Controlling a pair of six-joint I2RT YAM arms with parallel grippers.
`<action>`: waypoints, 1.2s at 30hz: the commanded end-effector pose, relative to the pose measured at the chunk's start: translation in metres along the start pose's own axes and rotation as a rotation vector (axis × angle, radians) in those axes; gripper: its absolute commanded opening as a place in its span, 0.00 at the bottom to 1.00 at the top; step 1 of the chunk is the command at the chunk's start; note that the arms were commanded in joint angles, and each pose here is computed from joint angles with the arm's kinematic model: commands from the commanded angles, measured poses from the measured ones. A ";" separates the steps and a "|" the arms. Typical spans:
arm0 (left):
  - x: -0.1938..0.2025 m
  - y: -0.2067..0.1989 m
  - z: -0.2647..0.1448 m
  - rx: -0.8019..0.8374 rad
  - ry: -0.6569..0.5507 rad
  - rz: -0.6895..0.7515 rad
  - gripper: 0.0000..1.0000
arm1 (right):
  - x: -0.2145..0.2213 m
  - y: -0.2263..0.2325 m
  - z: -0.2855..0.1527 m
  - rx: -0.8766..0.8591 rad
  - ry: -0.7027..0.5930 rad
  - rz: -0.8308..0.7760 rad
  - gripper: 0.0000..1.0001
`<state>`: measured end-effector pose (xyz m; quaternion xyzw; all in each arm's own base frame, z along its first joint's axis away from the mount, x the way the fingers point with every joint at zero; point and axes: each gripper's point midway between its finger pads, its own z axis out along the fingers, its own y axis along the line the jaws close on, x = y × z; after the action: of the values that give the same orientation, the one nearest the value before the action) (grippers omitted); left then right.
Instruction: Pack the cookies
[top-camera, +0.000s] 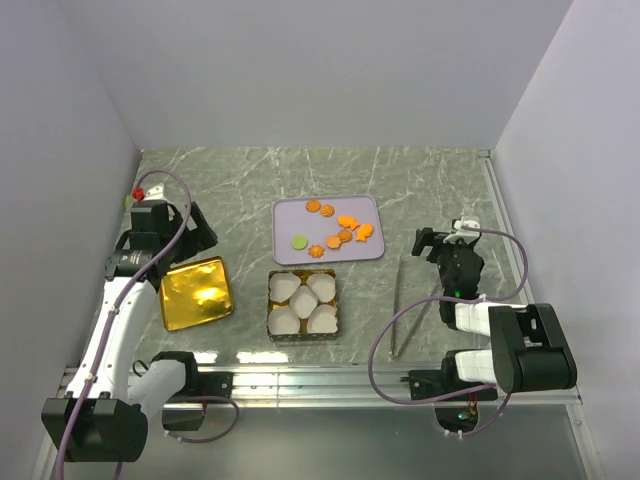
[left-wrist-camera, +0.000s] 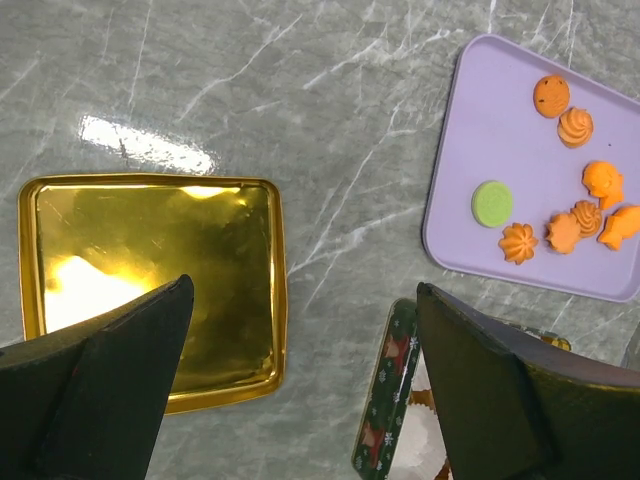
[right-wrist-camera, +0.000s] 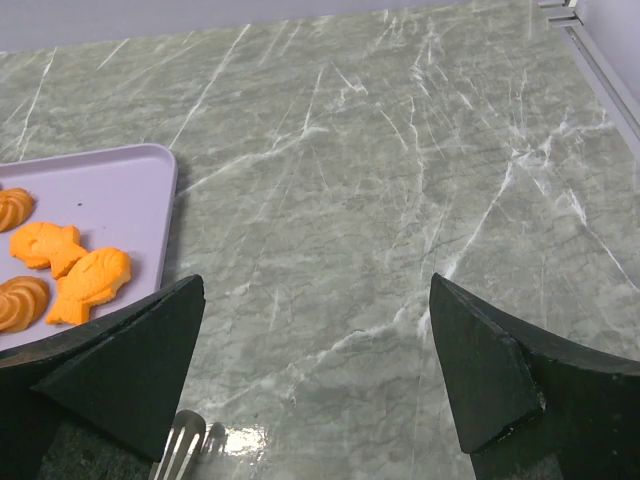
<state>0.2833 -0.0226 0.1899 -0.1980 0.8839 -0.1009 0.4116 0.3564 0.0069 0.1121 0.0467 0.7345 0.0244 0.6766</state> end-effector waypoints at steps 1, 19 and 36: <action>-0.005 -0.003 -0.002 0.006 -0.015 -0.026 0.99 | -0.029 0.001 0.008 0.003 -0.090 0.003 1.00; 0.001 -0.016 -0.006 0.090 0.009 0.007 0.99 | -0.028 -0.001 0.010 0.016 -0.083 0.006 1.00; 0.004 -0.011 -0.001 0.059 0.005 -0.015 0.99 | -0.118 -0.022 -0.003 0.309 0.121 0.198 1.00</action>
<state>0.2798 -0.0332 0.1862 -0.1921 0.8876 -0.1250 0.3995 0.3630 -0.0375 0.2129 0.2151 0.7054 -0.0284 0.6748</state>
